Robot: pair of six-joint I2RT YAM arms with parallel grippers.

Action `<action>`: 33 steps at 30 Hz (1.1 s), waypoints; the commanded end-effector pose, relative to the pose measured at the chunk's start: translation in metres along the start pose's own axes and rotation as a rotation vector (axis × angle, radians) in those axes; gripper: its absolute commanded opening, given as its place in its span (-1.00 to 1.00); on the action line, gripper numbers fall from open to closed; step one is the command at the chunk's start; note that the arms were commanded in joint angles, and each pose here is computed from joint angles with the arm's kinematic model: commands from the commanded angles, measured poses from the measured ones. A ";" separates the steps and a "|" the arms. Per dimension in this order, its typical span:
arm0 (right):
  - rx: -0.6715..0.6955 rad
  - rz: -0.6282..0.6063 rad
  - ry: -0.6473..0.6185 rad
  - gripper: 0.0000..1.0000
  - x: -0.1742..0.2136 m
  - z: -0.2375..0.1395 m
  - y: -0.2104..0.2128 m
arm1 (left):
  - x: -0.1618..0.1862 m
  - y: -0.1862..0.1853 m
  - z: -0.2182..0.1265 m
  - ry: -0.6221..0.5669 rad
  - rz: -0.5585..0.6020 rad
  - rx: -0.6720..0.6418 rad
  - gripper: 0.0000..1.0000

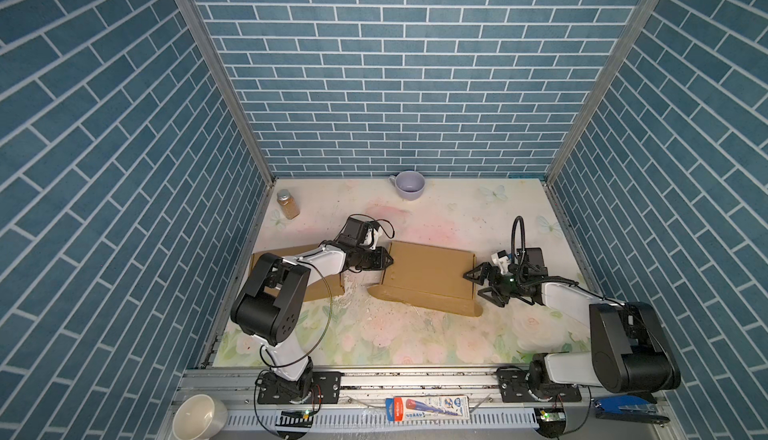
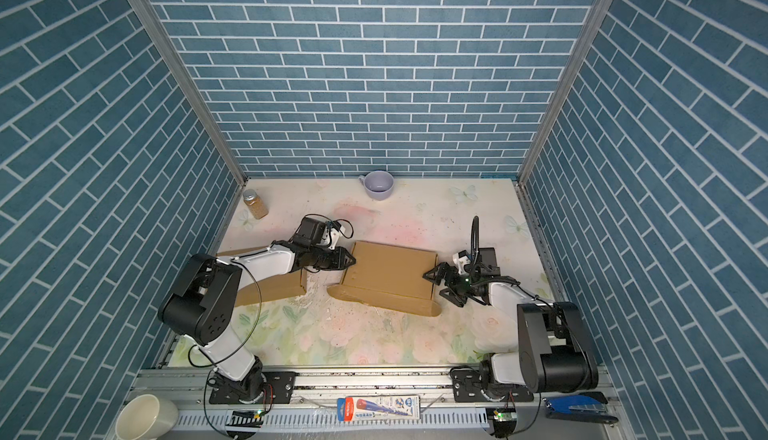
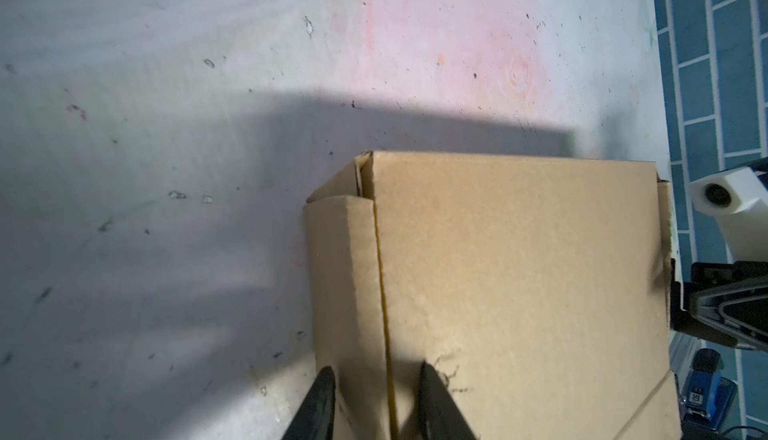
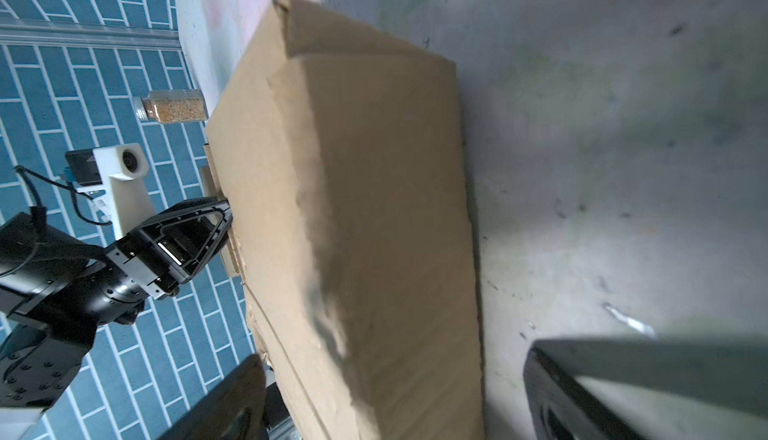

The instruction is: Fold the paper box

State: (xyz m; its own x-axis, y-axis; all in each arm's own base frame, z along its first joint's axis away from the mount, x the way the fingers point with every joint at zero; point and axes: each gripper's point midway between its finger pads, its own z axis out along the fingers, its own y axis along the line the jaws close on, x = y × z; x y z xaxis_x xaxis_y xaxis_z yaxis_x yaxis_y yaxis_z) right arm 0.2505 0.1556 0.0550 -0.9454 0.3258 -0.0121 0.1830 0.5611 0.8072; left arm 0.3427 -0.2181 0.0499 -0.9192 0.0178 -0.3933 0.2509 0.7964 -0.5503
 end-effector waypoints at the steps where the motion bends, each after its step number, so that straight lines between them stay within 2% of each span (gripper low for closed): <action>1: -0.030 0.050 0.026 0.94 0.007 0.002 -0.001 | 0.053 0.060 0.008 0.162 -0.125 -0.180 -0.33; 6: -0.062 0.053 0.049 0.95 0.006 0.009 0.002 | 0.054 0.065 0.010 0.172 -0.133 -0.177 -0.33; 18: -0.021 0.027 0.100 0.95 0.006 0.032 -0.008 | 0.063 0.089 0.007 0.205 -0.195 -0.226 -0.34; 23: -0.078 -0.023 0.129 0.92 0.008 0.045 0.012 | 0.061 0.090 0.009 0.203 -0.201 -0.227 -0.33; 26: -0.157 -0.035 0.113 0.82 0.002 0.048 0.030 | 0.063 0.092 0.009 0.207 -0.208 -0.234 -0.26; 30: -0.237 -0.053 0.086 0.69 -0.003 0.042 0.050 | 0.056 0.087 0.006 0.183 -0.203 -0.218 -0.20; 33: -0.266 -0.065 0.078 0.69 -0.003 0.033 0.063 | 0.058 0.092 0.005 0.194 -0.212 -0.240 -0.24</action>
State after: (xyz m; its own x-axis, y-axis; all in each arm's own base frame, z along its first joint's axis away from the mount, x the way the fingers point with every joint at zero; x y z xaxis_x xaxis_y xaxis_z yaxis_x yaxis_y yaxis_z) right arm 0.2711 0.2080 0.0601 -0.9724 0.2335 0.0038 0.1042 0.4192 0.9019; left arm 0.3645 -0.1922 0.0453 -0.9286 -0.0576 -0.3666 0.1852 0.7843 -0.5921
